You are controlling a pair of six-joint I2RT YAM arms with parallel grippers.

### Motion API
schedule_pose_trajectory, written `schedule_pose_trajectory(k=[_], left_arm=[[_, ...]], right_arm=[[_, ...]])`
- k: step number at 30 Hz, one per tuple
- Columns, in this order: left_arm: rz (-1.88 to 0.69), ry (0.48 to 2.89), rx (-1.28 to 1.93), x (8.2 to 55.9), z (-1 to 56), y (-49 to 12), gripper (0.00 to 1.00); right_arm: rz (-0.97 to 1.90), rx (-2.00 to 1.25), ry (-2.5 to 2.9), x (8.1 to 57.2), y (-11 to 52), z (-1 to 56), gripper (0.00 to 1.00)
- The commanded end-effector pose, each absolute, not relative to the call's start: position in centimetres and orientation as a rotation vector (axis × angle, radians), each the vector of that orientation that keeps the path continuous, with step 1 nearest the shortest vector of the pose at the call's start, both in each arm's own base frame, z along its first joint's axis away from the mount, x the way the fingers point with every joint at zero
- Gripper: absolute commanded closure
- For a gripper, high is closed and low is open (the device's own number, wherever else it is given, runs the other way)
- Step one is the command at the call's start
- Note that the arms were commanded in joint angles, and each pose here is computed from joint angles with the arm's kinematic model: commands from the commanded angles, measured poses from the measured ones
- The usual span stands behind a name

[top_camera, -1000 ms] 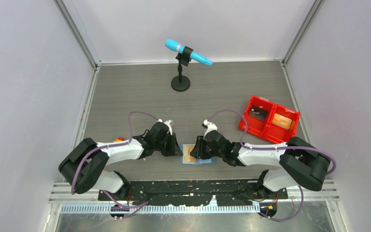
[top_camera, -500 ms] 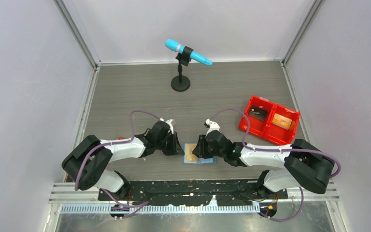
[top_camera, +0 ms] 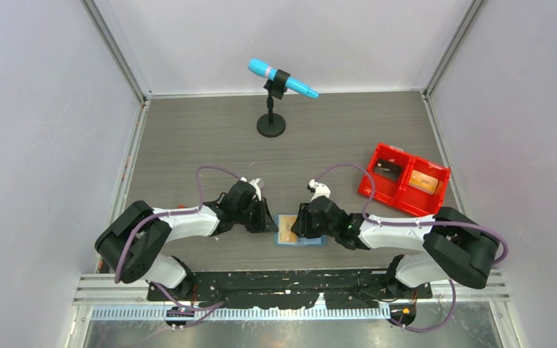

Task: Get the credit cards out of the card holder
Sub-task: Remove the credit card from the card holder.

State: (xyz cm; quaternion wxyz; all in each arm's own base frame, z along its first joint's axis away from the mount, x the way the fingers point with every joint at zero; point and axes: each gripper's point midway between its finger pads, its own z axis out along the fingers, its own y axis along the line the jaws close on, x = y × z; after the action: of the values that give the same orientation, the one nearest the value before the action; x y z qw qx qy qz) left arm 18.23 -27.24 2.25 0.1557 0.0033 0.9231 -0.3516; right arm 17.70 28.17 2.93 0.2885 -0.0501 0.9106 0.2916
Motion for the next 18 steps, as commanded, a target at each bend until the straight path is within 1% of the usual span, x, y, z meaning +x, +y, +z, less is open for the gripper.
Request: schedule_pose_trajectory(k=[1, 8, 10, 12, 15, 18], left_arm=[[-0.850, 2.748, -0.010, 17.1, -0.9, -25.1, 0.89], [-0.846, 2.759, -0.021, 16.8, -1.2, -24.9, 0.89], [-0.842, 2.766, -0.027, 16.6, -1.3, -24.8, 0.89], [-0.828, 2.776, -0.034, 16.5, -1.5, -24.6, 0.89], [-0.811, 2.787, -0.040, 16.3, -1.8, -24.3, 0.89], [-0.773, 2.802, -0.051, 16.1, -2.0, -23.8, 0.89]], right_arm=[[0.822, -0.122, 2.379, 18.6, 29.2, 3.8, 0.65], [0.856, -0.110, 2.396, 18.4, 29.4, 3.2, 0.66], [0.866, -0.108, 2.394, 18.3, 29.3, 3.1, 0.67], [0.886, -0.106, 2.383, 18.3, 29.3, 3.2, 0.70], [0.938, -0.106, 2.347, 18.5, 29.5, 3.8, 0.77], [1.005, -0.119, 2.342, 17.9, 29.6, 3.9, 0.86]])
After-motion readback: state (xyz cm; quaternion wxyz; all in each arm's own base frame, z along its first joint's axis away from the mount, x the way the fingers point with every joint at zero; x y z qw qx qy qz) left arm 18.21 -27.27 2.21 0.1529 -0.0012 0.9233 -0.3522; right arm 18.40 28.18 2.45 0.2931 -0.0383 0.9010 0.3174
